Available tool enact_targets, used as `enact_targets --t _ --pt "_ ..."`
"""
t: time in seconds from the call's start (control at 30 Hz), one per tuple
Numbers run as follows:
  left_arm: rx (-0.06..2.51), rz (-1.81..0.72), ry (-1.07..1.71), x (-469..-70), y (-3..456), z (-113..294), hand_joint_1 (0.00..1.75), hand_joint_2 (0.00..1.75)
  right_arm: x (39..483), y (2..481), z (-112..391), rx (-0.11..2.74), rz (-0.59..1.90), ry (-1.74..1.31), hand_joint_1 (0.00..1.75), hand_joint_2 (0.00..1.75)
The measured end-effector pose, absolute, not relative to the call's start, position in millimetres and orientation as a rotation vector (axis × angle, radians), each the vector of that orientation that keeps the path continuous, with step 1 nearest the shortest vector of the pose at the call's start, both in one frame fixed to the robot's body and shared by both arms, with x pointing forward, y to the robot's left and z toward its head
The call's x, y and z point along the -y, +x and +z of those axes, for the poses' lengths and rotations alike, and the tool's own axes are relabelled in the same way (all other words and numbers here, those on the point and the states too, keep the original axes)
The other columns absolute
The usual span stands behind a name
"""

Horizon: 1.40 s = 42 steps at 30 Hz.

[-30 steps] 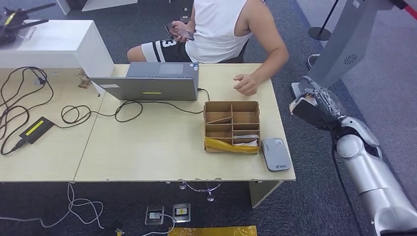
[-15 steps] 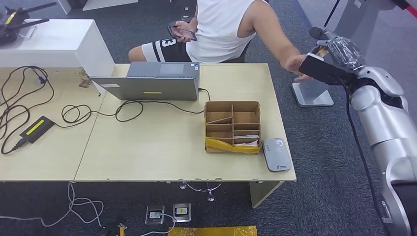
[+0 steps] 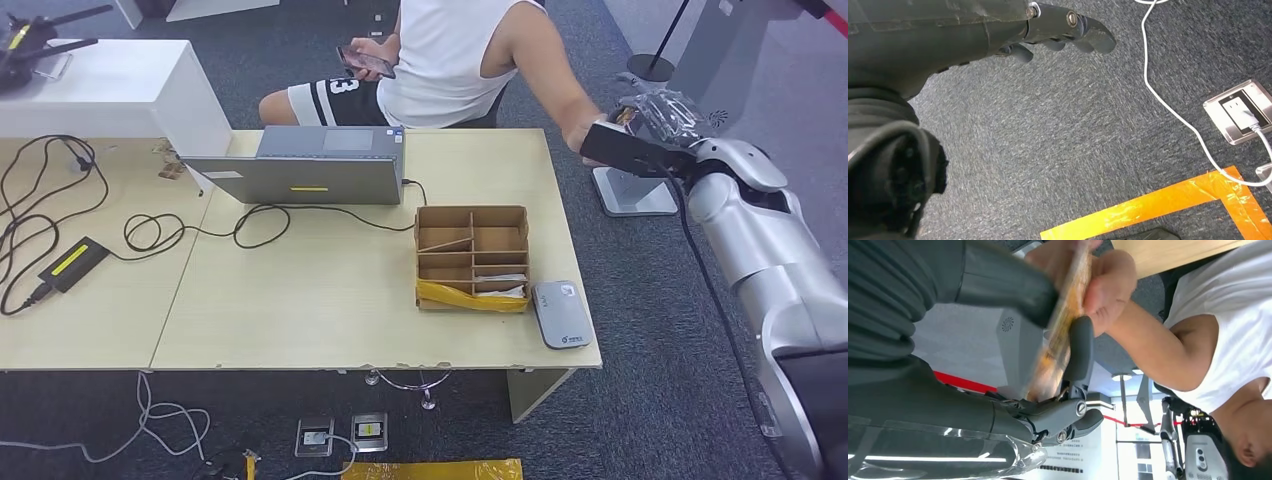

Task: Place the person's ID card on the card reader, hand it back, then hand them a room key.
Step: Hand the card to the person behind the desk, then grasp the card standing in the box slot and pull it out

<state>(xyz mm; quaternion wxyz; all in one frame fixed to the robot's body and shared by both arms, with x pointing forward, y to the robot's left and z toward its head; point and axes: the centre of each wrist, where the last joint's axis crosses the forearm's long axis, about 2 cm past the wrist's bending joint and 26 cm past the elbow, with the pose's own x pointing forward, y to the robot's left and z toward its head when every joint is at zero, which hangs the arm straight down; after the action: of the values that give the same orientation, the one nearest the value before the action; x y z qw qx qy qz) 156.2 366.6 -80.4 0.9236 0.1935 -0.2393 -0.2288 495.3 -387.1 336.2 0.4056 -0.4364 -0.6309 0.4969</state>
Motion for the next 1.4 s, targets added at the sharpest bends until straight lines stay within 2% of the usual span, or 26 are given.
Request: enact_targets --t 0.43,0.77,1.1,1.4 --pt "0.482 -0.441 0.406 -367 150 -82 0.0 0.0 379 497 324 1.638 1.237 -1.045 0.0 1.75" --pt "0.483 -0.405 0.431 -371 143 -84 0.0 0.0 364 490 316 1.761 1.024 -0.663 0.0 1.75" --pt "0.479 -0.379 0.47 -384 135 -84 0.0 0.0 337 446 273 1.708 1.032 -0.526 0.0 1.75" --pt "0.476 -0.366 0.477 -385 126 -86 0.0 0.0 304 397 256 1.739 1.132 -0.395 0.0 1.75"
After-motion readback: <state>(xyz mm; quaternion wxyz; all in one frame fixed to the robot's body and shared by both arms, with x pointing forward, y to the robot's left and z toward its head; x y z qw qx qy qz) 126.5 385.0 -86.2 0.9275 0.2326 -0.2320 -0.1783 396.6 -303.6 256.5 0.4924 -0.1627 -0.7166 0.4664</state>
